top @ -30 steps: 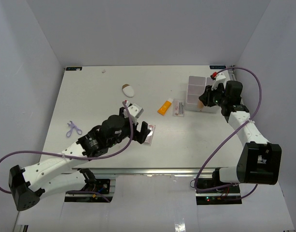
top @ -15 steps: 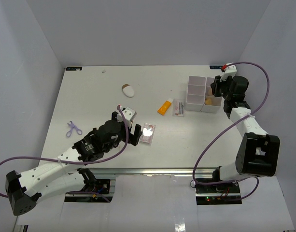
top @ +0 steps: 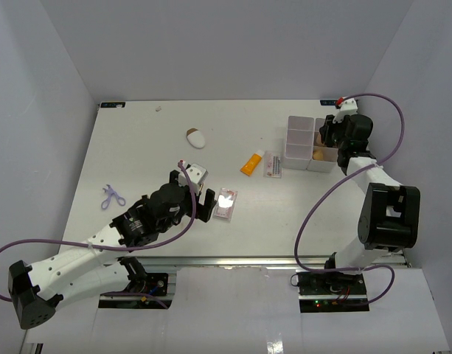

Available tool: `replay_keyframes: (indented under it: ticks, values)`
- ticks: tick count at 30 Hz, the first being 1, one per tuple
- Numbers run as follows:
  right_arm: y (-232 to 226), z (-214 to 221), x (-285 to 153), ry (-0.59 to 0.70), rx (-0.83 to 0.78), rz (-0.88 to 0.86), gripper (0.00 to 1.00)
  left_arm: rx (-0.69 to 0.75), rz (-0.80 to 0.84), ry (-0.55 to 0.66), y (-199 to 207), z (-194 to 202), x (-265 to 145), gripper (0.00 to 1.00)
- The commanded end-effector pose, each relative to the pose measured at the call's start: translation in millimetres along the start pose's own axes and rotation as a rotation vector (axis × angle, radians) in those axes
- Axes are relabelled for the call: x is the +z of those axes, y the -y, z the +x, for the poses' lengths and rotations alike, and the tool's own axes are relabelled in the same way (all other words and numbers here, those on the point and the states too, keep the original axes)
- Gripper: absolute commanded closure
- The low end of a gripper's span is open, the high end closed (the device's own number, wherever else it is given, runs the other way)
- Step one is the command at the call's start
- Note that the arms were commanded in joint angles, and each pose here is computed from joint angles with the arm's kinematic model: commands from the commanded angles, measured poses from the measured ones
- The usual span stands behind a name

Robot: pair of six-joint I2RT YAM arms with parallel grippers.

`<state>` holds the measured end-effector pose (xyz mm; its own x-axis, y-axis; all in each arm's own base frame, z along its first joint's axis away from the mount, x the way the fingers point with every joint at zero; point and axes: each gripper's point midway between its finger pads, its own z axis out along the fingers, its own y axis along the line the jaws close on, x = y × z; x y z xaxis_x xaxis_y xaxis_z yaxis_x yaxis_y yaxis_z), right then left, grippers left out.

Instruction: Organize the makeup

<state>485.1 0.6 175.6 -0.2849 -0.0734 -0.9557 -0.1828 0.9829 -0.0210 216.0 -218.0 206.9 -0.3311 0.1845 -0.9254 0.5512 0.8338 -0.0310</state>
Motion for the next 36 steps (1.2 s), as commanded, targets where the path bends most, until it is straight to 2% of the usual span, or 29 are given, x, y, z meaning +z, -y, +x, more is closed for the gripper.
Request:
replay_keyframes:
  ticks: [1,6,12,17,21,25,27,30,36]
  values:
    - [12.6,-46.7,8.0,0.144,-0.009,0.043,0.83,-0.007,-0.004,0.018,-2.2,-3.7,-3.2,0.04]
    - [11.9,-35.7,5.2,0.134,-0.003,0.049,0.49,-0.007,0.000,0.017,-1.3,-3.2,-2.7,0.04]
    - [9.2,-34.1,-5.1,0.133,-0.006,0.034,0.29,-0.004,0.012,0.009,1.1,-1.0,-1.8,0.04]
    - [-13.5,-63.6,-46.5,0.186,-0.019,-0.084,0.23,-0.001,0.034,0.010,4.4,-0.8,-2.9,0.04]
    - [-94.2,-50.8,-103.8,0.148,-0.176,-0.556,0.13,-0.002,0.047,-0.016,8.0,5.6,1.6,0.06]
    - [-162.8,-24.3,-175.6,0.099,-0.112,-1.024,0.13,-0.016,0.062,-0.075,10.9,16.9,11.6,0.14]
    - [-176.4,-3.0,-192.8,0.043,-0.062,-1.097,0.15,-0.031,0.075,-0.129,12.4,27.2,20.9,0.21]
    - [-182.4,22.8,-203.8,-0.017,-0.029,-1.104,0.16,-0.078,0.054,-0.238,2.4,48.1,40.0,0.28]
    - [-181.7,28.5,-209.6,-0.027,-0.031,-1.077,0.15,-0.203,-0.103,-0.386,-45.2,73.4,66.6,0.44]
